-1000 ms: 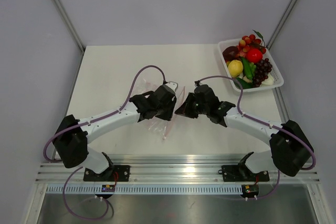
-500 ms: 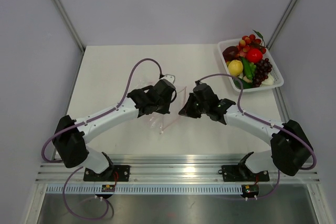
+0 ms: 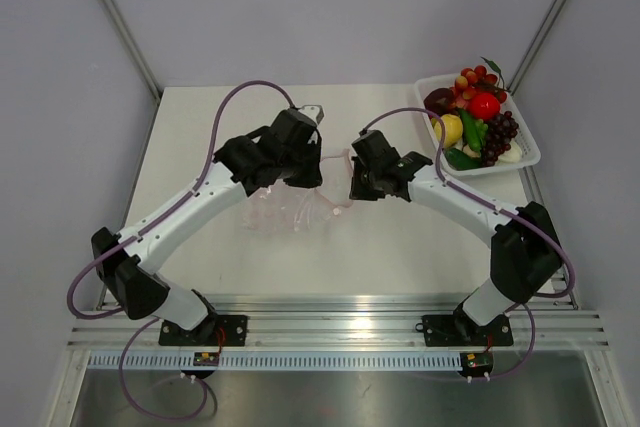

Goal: Place the food in the zip-top bag and seal the zipper
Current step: Open the zipper of the food storage bag.

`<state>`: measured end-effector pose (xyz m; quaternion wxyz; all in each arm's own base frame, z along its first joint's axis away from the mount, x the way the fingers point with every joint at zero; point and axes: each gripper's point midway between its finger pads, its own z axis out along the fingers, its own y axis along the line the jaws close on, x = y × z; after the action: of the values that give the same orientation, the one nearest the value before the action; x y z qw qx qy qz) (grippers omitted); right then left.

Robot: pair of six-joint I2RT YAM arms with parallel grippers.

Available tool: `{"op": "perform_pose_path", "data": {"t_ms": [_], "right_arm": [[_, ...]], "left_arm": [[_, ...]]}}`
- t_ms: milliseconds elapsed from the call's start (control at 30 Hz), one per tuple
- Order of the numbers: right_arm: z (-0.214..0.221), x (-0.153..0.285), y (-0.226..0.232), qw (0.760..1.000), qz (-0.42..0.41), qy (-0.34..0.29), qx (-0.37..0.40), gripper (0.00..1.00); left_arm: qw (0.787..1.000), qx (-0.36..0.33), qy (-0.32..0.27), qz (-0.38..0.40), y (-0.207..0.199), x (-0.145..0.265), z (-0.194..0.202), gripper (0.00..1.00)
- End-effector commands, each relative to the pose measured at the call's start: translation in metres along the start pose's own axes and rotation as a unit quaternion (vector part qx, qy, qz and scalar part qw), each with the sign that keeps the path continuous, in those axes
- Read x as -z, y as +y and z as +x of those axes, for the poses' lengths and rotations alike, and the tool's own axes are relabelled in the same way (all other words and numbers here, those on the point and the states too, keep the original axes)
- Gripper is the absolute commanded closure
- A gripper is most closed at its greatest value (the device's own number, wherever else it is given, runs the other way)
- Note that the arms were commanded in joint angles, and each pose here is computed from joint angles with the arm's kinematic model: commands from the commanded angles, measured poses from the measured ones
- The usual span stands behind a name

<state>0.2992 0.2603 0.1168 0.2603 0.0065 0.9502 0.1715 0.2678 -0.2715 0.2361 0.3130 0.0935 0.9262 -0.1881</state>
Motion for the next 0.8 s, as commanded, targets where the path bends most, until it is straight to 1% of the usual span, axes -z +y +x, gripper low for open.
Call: {"op": "perform_pose_path", "data": {"t_ms": [0, 67, 133, 167, 200, 333, 400, 433, 533, 600, 667, 733, 767], "right_arm": [[-0.035, 0.023, 0.007, 0.999, -0.002, -0.044, 0.01, 1.0], [-0.048, 0.036, 0.014, 0.998, -0.015, -0.063, 0.015, 1.0], [-0.058, 0.044, 0.017, 0.997, -0.018, -0.073, 0.019, 1.0], [-0.061, 0.045, 0.017, 0.997, -0.017, -0.077, 0.019, 1.0], [-0.064, 0.045, 0.015, 0.997, -0.015, -0.079, 0.019, 1.0], [-0.073, 0.042, 0.0, 0.996, -0.008, -0.089, 0.016, 1.0], [-0.081, 0.037, -0.014, 0.995, -0.006, -0.098, 0.0, 1.0], [-0.083, 0.035, -0.019, 0.995, -0.004, -0.097, -0.003, 1.0], [-0.095, 0.037, -0.034, 0.994, 0.002, -0.105, -0.011, 1.0], [-0.101, 0.045, -0.034, 0.994, -0.004, -0.112, -0.009, 1.0], [-0.106, 0.052, -0.038, 0.994, 0.002, -0.113, -0.002, 1.0], [-0.109, 0.058, -0.039, 0.994, 0.004, -0.113, 0.006, 0.96], [-0.11, 0.063, -0.038, 0.993, 0.005, -0.113, 0.01, 0.84]], "left_arm": [[0.998, 0.011, 0.006, 0.069, -0.029, 0.017, -0.012, 1.0], [0.995, 0.021, 0.005, 0.093, -0.036, 0.02, -0.018, 1.0], [0.993, 0.041, 0.005, 0.109, -0.033, 0.018, -0.026, 1.0], [0.993, 0.05, -0.006, 0.109, -0.028, 0.015, -0.034, 1.0], [0.993, 0.056, -0.004, 0.104, -0.023, 0.01, -0.033, 1.0], [0.994, 0.072, -0.004, 0.079, -0.005, -0.019, -0.033, 1.0], [0.995, 0.071, -0.018, 0.075, -0.003, -0.031, -0.037, 1.0], [0.995, 0.071, -0.017, 0.074, -0.003, -0.041, -0.037, 1.0], [0.994, 0.078, -0.023, 0.072, -0.005, -0.052, -0.044, 1.0], [0.993, 0.083, -0.032, 0.08, -0.011, -0.06, -0.051, 1.0], [0.992, 0.081, -0.042, 0.087, -0.018, -0.06, -0.061, 1.0], [0.994, 0.077, -0.034, 0.075, -0.018, -0.071, -0.063, 1.0], [0.994, 0.076, -0.04, 0.07, -0.02, -0.067, -0.072, 1.0]]}}
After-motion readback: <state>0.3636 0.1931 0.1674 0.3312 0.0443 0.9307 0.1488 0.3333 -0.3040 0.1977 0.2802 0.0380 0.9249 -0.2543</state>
